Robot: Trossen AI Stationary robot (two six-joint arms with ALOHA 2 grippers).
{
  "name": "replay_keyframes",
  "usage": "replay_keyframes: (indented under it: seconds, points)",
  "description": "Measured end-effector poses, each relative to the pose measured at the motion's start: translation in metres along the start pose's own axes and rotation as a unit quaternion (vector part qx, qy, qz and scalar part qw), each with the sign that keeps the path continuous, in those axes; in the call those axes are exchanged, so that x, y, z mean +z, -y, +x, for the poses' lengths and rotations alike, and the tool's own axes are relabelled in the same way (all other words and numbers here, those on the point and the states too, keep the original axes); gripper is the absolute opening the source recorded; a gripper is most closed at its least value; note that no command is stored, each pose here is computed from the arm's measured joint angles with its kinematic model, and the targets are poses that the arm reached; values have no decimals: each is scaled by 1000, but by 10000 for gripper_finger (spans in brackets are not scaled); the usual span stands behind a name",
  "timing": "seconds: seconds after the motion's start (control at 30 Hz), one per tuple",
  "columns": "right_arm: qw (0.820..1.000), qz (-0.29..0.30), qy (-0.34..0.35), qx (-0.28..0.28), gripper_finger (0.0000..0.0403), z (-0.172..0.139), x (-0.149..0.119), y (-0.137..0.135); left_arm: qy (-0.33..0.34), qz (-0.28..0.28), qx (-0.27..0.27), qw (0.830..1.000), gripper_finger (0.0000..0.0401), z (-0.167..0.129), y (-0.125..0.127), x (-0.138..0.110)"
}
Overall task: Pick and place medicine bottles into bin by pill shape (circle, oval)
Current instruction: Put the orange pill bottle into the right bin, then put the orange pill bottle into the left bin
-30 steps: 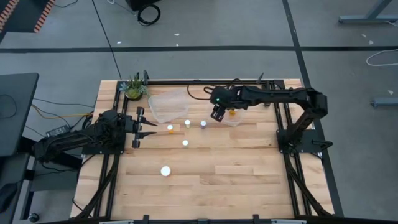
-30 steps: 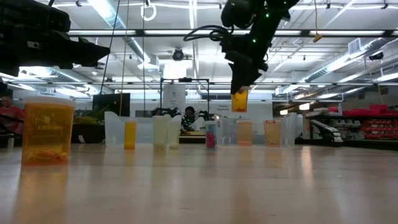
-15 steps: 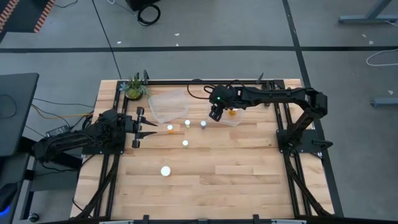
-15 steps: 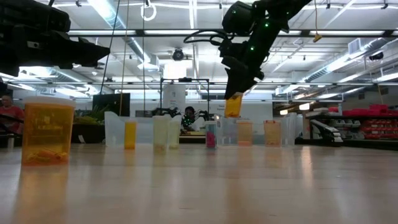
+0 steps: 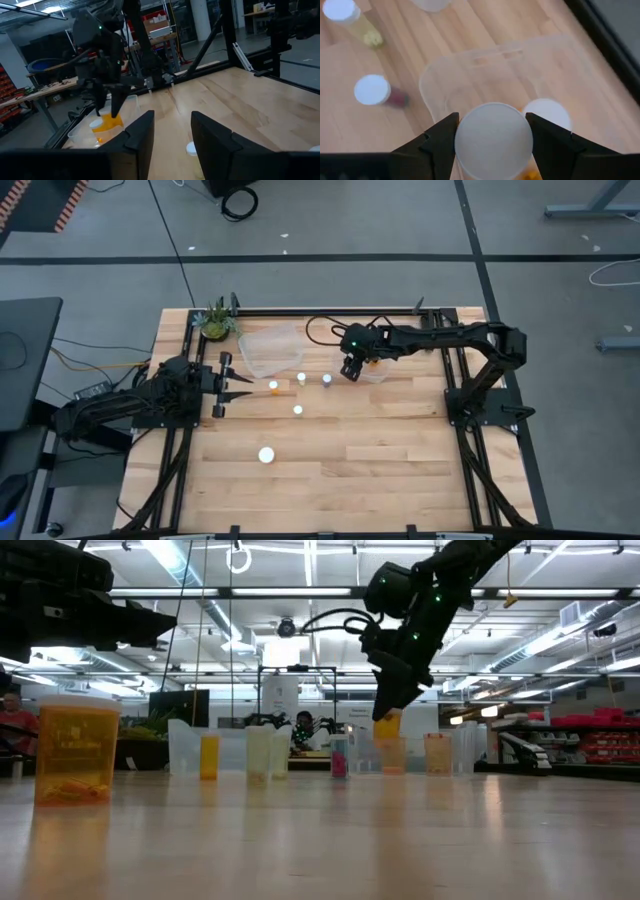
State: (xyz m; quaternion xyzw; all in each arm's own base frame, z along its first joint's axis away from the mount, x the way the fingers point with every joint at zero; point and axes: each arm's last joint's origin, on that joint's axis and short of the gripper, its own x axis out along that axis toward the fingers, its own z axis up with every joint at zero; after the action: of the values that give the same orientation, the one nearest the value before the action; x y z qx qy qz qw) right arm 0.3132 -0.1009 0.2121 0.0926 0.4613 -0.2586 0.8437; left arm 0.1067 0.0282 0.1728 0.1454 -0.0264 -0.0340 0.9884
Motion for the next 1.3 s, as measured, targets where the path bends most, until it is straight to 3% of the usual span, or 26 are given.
replay_keyframes:
  seconds: [0.33,0.7,1.03,1.3]
  points:
    - [999,16,-40,-3,229,12,-23,2,0,0,0,1000,149,0,0,0]
    - [999,27,-45,-8,254,12,-23,6,0,0,0,1000,140,0,0,0]
    - [1000,18,-17,-16,256,-19,15,-1,0,0,0,1000,148,0,0,0]
    - [999,-9,36,0,256,-44,35,-30,0,0,0,1000,138,0,0,0]
